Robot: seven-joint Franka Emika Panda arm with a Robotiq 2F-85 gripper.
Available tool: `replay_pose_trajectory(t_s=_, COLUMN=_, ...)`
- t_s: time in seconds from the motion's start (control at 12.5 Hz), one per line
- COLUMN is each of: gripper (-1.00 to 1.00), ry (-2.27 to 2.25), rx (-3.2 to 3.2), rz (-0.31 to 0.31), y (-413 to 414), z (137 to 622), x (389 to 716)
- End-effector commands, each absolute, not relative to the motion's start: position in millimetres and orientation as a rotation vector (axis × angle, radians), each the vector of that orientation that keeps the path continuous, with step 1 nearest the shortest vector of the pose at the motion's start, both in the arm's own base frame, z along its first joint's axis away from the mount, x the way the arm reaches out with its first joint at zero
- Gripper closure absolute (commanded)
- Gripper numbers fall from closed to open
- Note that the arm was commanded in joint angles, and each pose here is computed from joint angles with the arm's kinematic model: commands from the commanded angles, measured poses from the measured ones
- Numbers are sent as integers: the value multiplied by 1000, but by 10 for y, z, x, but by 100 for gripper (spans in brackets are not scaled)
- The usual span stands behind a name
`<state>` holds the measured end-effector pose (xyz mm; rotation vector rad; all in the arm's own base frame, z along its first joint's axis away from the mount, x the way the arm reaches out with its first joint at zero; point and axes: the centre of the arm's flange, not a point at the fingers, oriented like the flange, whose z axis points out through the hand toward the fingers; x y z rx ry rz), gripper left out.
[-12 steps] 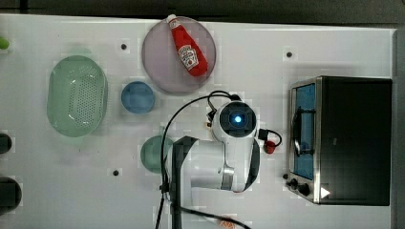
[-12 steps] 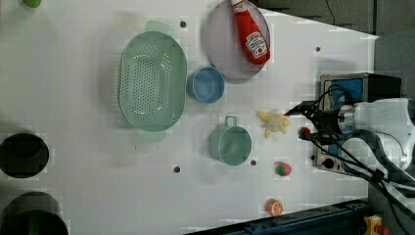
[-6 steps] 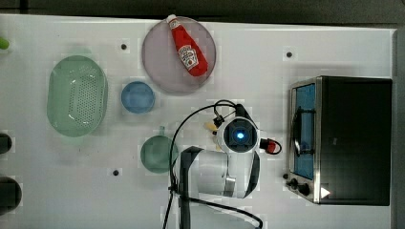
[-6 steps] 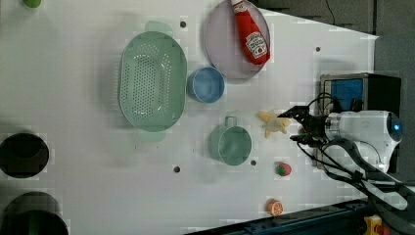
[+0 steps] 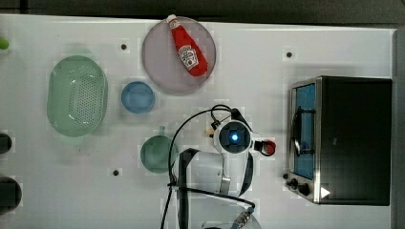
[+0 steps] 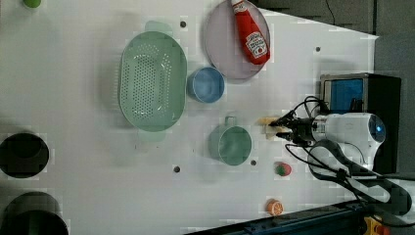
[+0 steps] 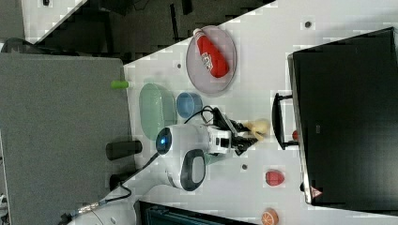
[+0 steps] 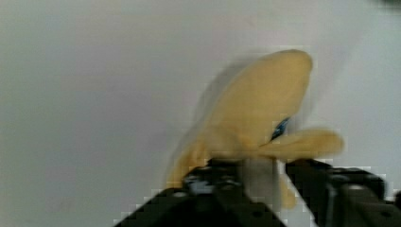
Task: Pick banana from table and place on oven.
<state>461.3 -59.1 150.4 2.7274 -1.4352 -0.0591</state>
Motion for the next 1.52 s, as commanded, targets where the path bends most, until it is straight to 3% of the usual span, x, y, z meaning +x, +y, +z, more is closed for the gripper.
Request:
replay_pose_trajectory(t_s=0.08, gripper=49, ry=-1454, rx=2739, rz=-15, y=-601, z=1613, x=4703)
replay_pose_trajectory(t_s=0.24, gripper=49, ry=-1456, rx=2748, rz=14, y=-593, z=1708, x=4745)
replay_pose_trajectory(t_s=0.56, gripper=49, ry=-1480, rx=2805, rz=221, y=-572, z=2659, x=5024)
replay_pose_trajectory(t_s=0.72, gripper=49, ry=-1478, rx=2812, rz=195, y=-545, z=3266, x=5075)
replay_pose_trajectory(t_s=0.96, gripper=49, ry=-1488, rx=2786, rz=65, y=-620, z=4139, x=5076)
replay_pose_trajectory(t_s=1.2, gripper=49, ry=-1443, rx=2802, rz=-6, y=-903, z=4847, x=5043)
replay_pose_trajectory(t_s=1.52, gripper=49, ry=-1407, rx=2839, rz=55, y=-1757, z=5184, x=4971)
